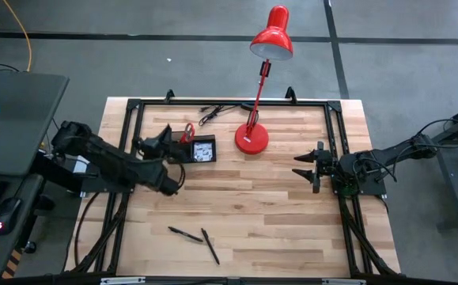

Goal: Pick and place office supplies into organizer
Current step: Put the black pen into the black desk organizer

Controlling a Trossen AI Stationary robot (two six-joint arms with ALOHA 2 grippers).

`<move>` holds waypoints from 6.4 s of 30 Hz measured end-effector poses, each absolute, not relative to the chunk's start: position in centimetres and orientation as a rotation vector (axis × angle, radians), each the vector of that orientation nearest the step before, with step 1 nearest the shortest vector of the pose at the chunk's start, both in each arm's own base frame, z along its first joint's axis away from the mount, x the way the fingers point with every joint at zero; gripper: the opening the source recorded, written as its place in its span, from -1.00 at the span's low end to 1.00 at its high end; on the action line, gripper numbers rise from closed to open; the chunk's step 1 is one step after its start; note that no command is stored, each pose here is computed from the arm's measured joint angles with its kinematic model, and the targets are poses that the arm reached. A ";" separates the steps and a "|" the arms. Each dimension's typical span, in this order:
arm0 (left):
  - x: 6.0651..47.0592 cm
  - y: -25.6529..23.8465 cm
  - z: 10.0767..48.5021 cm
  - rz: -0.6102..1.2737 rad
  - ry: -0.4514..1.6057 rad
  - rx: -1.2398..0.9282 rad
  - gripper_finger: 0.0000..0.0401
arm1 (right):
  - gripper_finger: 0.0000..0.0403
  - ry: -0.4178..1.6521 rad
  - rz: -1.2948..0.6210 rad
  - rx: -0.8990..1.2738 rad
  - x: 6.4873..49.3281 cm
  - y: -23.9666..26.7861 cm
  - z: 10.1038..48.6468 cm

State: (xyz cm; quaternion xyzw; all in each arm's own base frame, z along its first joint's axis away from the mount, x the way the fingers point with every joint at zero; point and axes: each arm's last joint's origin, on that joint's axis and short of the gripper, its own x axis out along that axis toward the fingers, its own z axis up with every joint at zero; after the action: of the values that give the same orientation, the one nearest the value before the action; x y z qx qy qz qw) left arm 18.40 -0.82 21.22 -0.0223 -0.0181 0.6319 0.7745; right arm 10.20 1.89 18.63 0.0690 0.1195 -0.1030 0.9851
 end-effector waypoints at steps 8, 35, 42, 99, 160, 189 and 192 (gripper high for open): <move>20.0 1.5 22.8 1.499 -0.071 -0.074 -0.94 | 0.07 0.267 -0.211 0.127 10.1 1.8 18.4; 22.6 5.8 17.6 1.697 -0.060 -0.054 -0.94 | 0.07 0.288 -0.211 0.118 10.0 1.8 18.2; 21.7 5.6 16.4 1.696 -0.060 -0.059 -0.92 | 0.07 0.290 -0.211 0.117 10.0 1.8 18.1; 23.4 -6.8 20.1 1.120 0.360 -0.077 0.03 | 0.07 0.303 -0.212 0.112 10.0 1.8 18.0; 19.5 -17.9 14.8 0.076 1.263 -0.024 -0.06 | 0.07 0.330 -0.216 0.100 9.9 1.8 17.8; 22.0 -15.4 13.4 0.069 1.390 -0.110 -0.11 | 0.07 0.336 -0.209 0.099 9.9 1.8 17.7; 22.0 -15.4 13.4 0.079 1.390 -0.115 -0.24 | 0.07 0.336 -0.209 0.099 9.9 1.8 17.7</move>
State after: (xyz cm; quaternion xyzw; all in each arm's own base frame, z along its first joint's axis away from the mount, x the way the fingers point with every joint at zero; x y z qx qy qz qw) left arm 21.98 -15.40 13.37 -0.0530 0.6398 0.0362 0.7659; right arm 9.89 1.81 17.72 0.0493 0.1667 -0.1038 0.9793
